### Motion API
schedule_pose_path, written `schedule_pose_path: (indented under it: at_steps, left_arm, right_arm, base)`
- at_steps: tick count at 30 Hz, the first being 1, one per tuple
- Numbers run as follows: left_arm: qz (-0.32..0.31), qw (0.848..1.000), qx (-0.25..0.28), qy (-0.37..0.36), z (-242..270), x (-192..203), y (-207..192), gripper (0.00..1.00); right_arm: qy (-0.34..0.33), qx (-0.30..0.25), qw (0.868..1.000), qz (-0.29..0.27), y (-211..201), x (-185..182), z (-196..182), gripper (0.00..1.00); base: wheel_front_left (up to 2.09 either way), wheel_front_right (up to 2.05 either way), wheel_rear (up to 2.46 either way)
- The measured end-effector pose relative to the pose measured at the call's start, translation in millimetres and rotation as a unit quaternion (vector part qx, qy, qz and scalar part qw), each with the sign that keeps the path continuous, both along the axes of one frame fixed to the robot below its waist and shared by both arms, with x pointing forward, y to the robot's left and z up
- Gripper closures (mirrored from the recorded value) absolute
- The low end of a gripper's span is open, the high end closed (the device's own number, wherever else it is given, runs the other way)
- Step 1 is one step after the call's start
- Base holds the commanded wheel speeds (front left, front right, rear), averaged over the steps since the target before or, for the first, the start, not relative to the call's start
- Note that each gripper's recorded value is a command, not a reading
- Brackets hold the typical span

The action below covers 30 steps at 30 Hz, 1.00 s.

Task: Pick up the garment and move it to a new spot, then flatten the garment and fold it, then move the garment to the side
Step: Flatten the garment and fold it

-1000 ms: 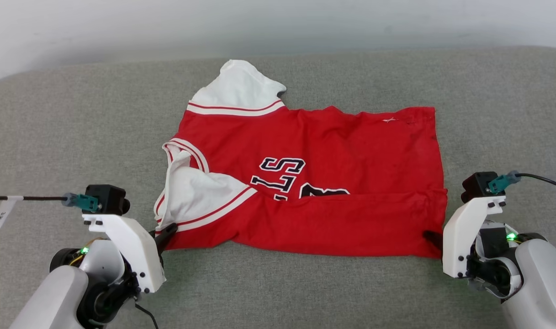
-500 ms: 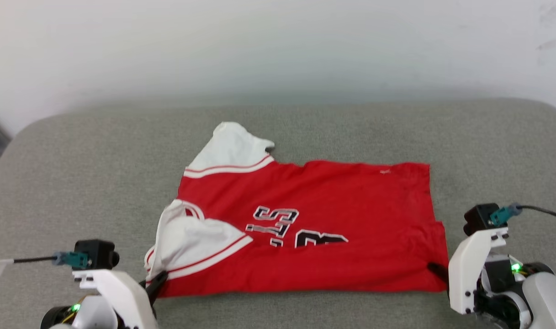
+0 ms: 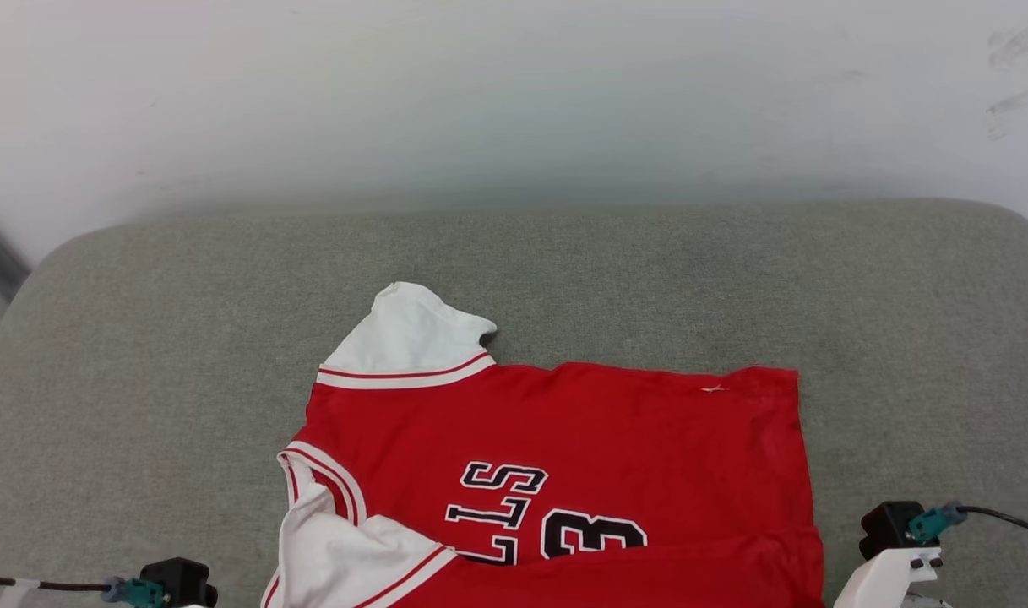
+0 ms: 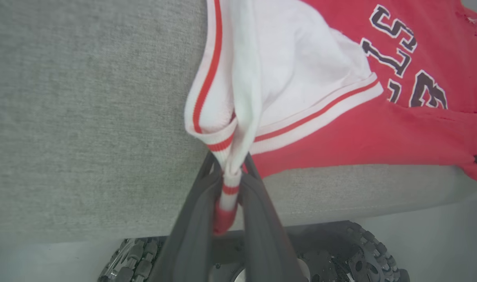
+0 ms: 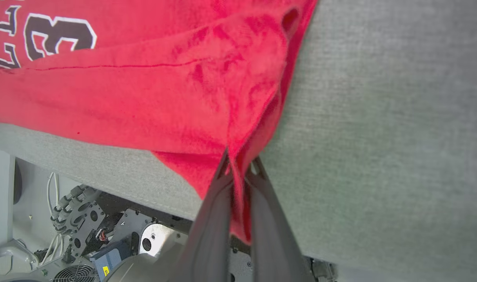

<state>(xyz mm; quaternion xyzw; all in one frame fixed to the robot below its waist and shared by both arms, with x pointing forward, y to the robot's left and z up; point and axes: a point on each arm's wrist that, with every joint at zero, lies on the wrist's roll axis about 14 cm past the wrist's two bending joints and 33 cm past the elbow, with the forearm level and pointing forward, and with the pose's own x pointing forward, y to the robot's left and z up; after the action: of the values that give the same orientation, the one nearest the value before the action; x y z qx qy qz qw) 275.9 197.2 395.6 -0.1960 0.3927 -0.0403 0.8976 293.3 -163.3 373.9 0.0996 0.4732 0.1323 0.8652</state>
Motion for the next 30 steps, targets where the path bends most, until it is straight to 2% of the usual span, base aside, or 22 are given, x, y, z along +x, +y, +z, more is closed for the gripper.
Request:
schedule_pose_path:
  at_steps: [1,2,3,4,5,8,13,18,24,27,30]
  left_arm:
    - [0.001,1.0,-0.001,0.0,-3,0,-1,1.0]
    - [0.001,1.0,-0.001,0.0,-3,0,-1,0.95]
    - [0.002,1.0,-0.001,-0.002,-5,4,-2,0.43]
    - [0.0,1.0,-0.001,-0.01,-3,8,-4,0.0]
    - [-0.003,0.999,0.015,-0.051,10,25,-2,0.0]
    - [-0.01,0.994,0.035,-0.107,29,44,-2,0.0]
    - [-0.014,0.972,0.078,-0.222,75,78,-6,0.0]
    - [-0.009,0.945,0.098,-0.311,110,105,-18,0.0]
    - [-0.007,0.926,0.112,-0.361,132,150,-23,0.0]
    - [-0.008,0.925,0.106,-0.365,132,188,-24,0.0]
    - [-0.025,0.93,0.107,-0.35,126,221,-25,0.0]
  right_arm:
    - [-0.001,0.005,1.0,-0.006,1,-2,-2,0.64]
    - [-0.001,0.005,1.0,-0.006,1,-2,-2,0.0]
    - [-0.015,0.01,1.0,-0.013,2,-1,0,0.0]
    - [-0.029,0.011,0.999,-0.016,2,2,3,0.0]
    - [-0.108,0.01,0.994,-0.025,2,19,24,0.0]
    - [-0.199,0.013,0.979,-0.046,0,37,51,0.0]
    - [-0.329,0.0,0.94,-0.086,-13,57,96,0.0]
    - [-0.4,-0.013,0.91,-0.105,-20,69,127,0.0]
    - [-0.449,-0.013,0.887,-0.105,-16,94,158,0.0]
    - [-0.464,-0.013,0.879,-0.11,-19,116,168,0.0]
    - [-0.465,-0.015,0.878,-0.111,-20,132,167,0.0]
  base:
    - [0.0,0.0,0.0]
    - [0.0,0.0,0.0]
    - [0.0,0.0,0.0]
    - [0.0,0.0,0.0]
    - [0.0,0.0,0.0]
    - [0.0,0.0,0.0]
    - [0.0,0.0,0.0]
    - [0.0,0.0,0.0]
    - [0.0,0.0,0.0]
    - [0.0,0.0,0.0]
    - [0.0,0.0,0.0]
